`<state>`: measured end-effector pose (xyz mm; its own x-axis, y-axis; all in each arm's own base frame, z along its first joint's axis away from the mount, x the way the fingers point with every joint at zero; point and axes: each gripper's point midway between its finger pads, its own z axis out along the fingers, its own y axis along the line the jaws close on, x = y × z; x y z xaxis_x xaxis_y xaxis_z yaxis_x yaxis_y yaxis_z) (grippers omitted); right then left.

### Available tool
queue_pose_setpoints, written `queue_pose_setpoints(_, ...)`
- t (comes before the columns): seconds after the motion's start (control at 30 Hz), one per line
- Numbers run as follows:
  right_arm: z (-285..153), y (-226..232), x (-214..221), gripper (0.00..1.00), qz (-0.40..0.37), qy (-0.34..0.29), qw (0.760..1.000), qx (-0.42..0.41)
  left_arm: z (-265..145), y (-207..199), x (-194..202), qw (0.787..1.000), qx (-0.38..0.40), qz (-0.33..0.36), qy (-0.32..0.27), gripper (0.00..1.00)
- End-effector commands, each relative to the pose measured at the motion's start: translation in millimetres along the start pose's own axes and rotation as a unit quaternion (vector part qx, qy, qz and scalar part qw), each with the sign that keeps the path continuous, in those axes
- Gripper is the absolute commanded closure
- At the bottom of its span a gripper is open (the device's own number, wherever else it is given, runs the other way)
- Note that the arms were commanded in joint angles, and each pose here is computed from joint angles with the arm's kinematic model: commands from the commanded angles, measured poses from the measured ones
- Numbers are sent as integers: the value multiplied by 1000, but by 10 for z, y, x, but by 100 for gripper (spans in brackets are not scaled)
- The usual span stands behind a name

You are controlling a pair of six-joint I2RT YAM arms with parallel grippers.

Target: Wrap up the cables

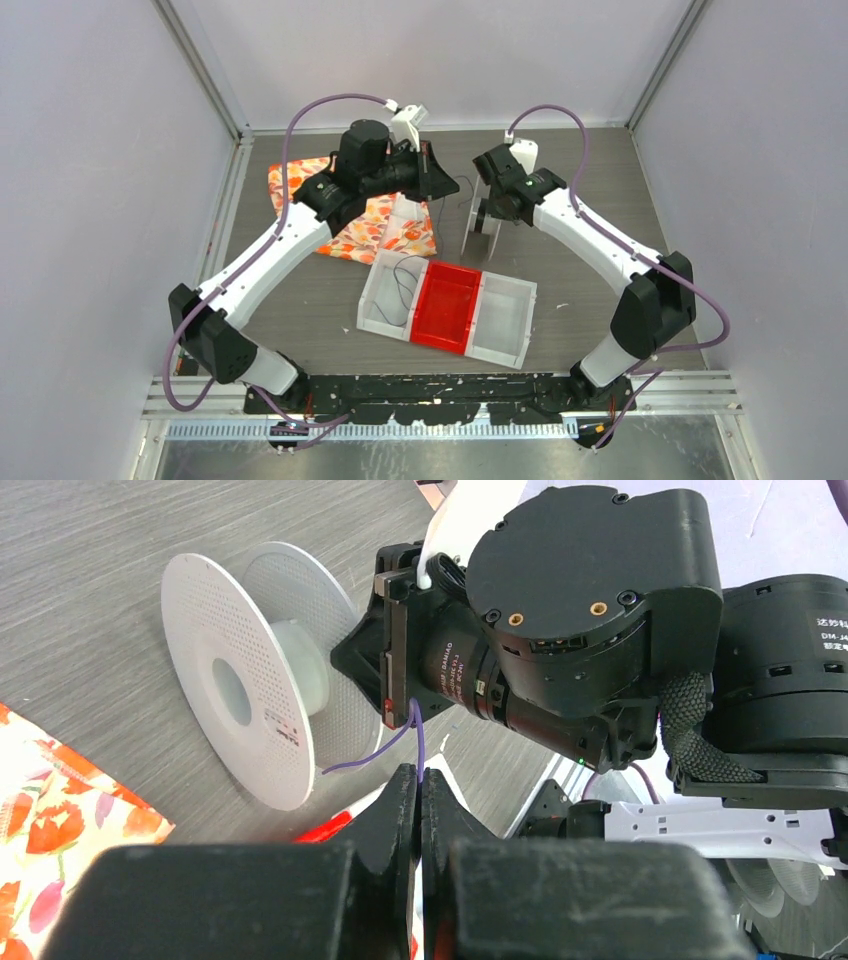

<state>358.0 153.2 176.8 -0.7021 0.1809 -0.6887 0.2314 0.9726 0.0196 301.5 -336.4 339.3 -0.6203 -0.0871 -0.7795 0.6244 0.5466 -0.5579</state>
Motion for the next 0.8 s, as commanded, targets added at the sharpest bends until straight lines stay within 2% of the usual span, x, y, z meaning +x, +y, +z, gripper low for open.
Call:
queue_pose_setpoints(0.0, -40, 100, -155, 94, 55, -30, 998, -25, 27, -79, -131, 1000, 17, 5, -26, 100)
queue_pose_setpoints(0.13, -85, 126, -126, 77, 66, -27, 997, -43, 52, -33, -70, 1000, 13, 0, -21, 100)
queue_pose_setpoints(0.37, -230, 180, -181, 67, 80, -31, 993, -76, 101, 16, 1, 1000, 12, -7, -13, 100)
queue_pose_setpoints(0.47, -286, 190, -207, 59, 84, -33, 992, -85, 124, 42, 21, 1000, 10, -9, -11, 100)
queue_pose_setpoints(0.77, -483, 203, -286, 43, 104, -43, 987, -116, 219, 49, 46, 998, 25, -41, -27, 100)
